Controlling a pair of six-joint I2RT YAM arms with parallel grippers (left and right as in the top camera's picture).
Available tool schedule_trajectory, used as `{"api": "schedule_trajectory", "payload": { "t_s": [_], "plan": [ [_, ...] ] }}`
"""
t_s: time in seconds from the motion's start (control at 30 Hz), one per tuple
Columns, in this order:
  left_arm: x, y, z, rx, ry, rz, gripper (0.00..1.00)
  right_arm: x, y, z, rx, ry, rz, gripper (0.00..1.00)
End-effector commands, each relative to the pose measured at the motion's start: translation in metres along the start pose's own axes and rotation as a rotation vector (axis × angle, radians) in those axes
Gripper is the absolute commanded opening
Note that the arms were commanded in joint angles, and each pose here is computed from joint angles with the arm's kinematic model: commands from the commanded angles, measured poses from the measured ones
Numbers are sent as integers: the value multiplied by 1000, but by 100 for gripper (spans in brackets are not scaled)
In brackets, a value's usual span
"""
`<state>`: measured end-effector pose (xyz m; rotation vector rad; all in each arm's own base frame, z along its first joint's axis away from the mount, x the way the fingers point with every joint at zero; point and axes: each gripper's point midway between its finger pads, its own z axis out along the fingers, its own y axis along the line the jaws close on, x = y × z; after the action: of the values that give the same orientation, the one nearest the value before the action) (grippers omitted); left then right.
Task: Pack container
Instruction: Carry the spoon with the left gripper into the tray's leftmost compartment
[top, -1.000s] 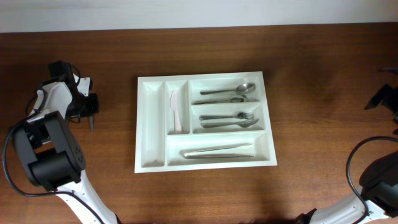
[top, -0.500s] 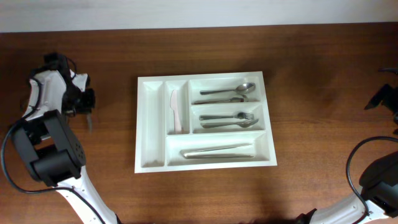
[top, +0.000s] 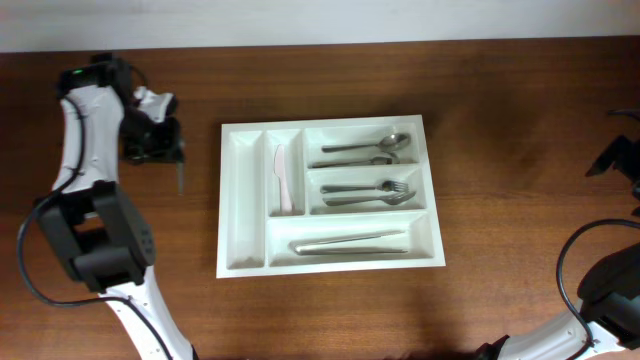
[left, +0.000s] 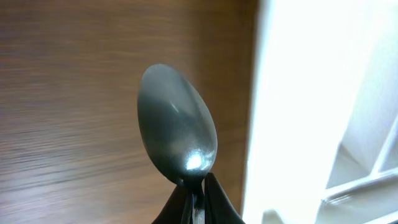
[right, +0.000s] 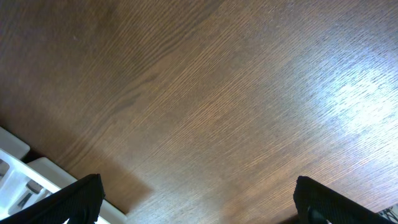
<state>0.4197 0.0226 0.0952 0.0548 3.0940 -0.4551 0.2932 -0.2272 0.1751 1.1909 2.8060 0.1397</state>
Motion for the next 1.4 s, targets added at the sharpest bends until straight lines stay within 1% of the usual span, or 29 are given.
{"api": "schedule_trajectory", "payload": {
  "t_s": [0.0,0.1,0.27,0.43,0.5,0.57,0.63,0.7,0.73,0.97,1.1,1.13,1.17,1.23,1.37],
  "plan": [
    [-2,-34,3,41,10,53,2,0,3,3,-5,7,-13,99],
    [0,-59,11,43,36,96,2,0,3,3,-5,7,-13,99],
    [3,-86,19,44,61,136,2,0,3,3,-5,7,-13,99],
    [7,-100,23,44,79,168,3,0,3,3,-5,7,-13,99],
    [7,-100,23,40,80,156,3,0,3,3,-5,7,-13,99],
    [7,-100,23,40,80,152,10,0,3,3,-5,7,-13,99],
    [7,-100,23,40,79,152,14,0,3,3,-5,7,-13,99],
    [7,-100,23,40,79,153,27,0,3,3,-5,7,-13,99],
    [7,-100,23,40,79,153,32,0,3,3,-5,7,-13,99],
    [5,-100,23,39,69,156,38,0,3,3,-5,7,-13,99],
    [-4,-97,22,29,35,162,41,0,3,3,-5,7,-13,99],
    [-6,-92,20,13,26,159,46,0,3,3,-5,7,-13,99],
    [-8,-87,18,-10,20,155,53,0,3,3,-5,7,-13,99],
    [-12,-66,9,-89,8,137,56,0,3,3,-5,7,-13,99],
    [-8,-10,-16,-274,16,69,66,0,3,3,-5,7,-13,99]
  ]
}}
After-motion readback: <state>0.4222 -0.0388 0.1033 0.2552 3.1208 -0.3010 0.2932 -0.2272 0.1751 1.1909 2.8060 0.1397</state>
